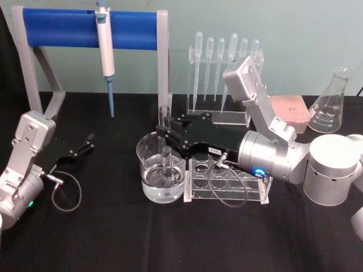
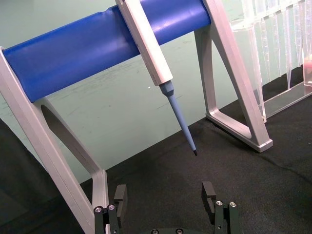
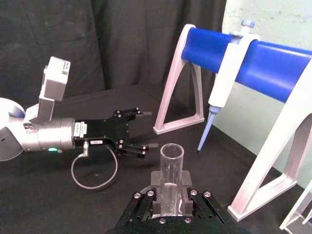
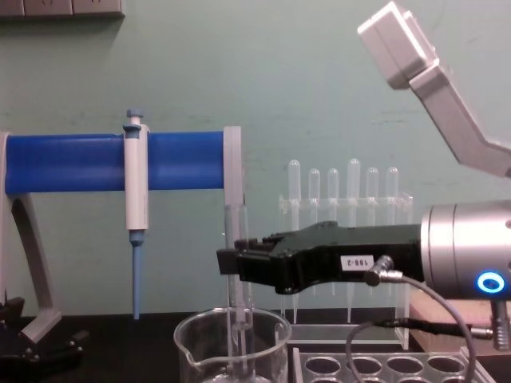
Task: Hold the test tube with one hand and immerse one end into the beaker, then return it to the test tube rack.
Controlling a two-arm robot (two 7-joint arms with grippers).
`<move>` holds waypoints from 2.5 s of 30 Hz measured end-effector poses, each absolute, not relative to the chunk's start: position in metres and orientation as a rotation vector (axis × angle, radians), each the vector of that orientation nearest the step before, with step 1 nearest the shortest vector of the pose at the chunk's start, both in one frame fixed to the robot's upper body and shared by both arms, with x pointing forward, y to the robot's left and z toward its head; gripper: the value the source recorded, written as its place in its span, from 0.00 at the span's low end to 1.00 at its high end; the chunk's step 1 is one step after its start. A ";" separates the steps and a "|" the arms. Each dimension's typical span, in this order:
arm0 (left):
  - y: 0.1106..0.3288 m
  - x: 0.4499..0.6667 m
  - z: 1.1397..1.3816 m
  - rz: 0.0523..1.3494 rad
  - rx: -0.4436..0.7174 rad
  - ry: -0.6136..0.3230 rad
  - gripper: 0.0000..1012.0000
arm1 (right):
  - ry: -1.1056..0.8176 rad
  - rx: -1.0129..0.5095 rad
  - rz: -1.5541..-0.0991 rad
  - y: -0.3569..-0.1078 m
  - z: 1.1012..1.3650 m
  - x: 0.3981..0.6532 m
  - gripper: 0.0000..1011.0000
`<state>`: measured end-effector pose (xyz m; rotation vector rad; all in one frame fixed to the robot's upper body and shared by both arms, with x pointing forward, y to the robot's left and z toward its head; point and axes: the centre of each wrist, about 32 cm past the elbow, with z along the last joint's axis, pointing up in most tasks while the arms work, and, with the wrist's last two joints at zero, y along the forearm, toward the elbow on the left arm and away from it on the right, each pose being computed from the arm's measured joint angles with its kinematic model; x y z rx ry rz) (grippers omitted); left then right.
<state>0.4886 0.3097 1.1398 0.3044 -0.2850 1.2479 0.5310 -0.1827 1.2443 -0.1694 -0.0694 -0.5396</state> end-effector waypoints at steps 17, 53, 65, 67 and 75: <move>0.310 0.489 1.140 1.248 0.305 -0.285 0.99 | -0.025 -0.183 -0.533 -0.183 1.232 0.532 0.24; 0.310 0.489 1.140 1.248 0.304 -0.285 0.99 | -0.024 -0.185 -0.524 -0.183 1.232 0.532 0.24; 0.310 0.489 1.140 1.248 0.304 -0.285 0.99 | -0.024 -0.185 -0.525 -0.183 1.232 0.532 0.24; 0.310 0.489 1.140 1.248 0.304 -0.285 0.99 | -0.024 -0.185 -0.525 -0.183 1.232 0.532 0.24; 0.310 0.489 1.140 1.248 0.304 -0.285 0.99 | -0.024 -0.185 -0.526 -0.183 1.232 0.532 0.24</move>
